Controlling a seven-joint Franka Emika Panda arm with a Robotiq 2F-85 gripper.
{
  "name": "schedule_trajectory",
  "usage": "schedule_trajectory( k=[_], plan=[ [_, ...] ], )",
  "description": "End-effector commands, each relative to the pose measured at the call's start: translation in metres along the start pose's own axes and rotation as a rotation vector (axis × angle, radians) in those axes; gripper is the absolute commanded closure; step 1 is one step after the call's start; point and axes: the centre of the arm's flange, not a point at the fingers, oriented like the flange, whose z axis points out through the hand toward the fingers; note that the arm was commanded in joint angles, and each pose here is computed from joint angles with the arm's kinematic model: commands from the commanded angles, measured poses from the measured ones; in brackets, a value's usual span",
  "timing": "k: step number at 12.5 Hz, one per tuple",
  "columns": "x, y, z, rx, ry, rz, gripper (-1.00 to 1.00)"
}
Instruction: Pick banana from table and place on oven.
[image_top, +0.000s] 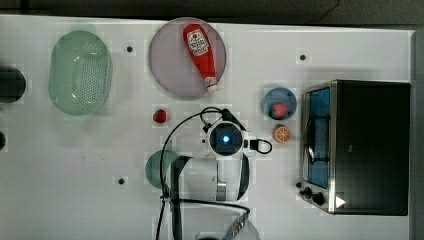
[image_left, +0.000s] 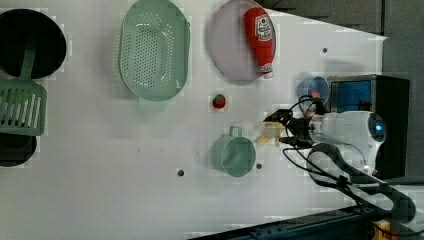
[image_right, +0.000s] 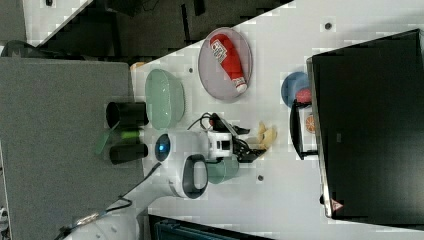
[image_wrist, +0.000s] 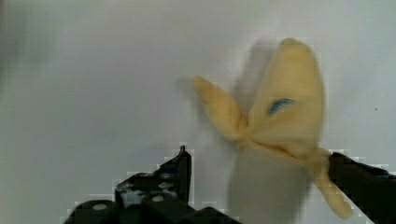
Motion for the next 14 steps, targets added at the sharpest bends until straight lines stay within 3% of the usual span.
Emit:
schedule_trajectory(
  k=[1, 5, 7, 11, 14],
  plan=[
    [0.01, 0.001, -0.007, 0.033, 0.027, 0.056, -0.43],
    [0.01, -0.004, -0.01, 0.052, 0.044, 0.05, 0.48],
    [0.012, -0.007, -0.02, 0.068, 0.058, 0.05, 0.48],
    [0.03, -0.024, -0.123, 0.173, 0.152, 0.055, 0.48],
    [0.026, -0.01, -0.227, 0.178, 0.154, 0.068, 0.48]
  ],
)
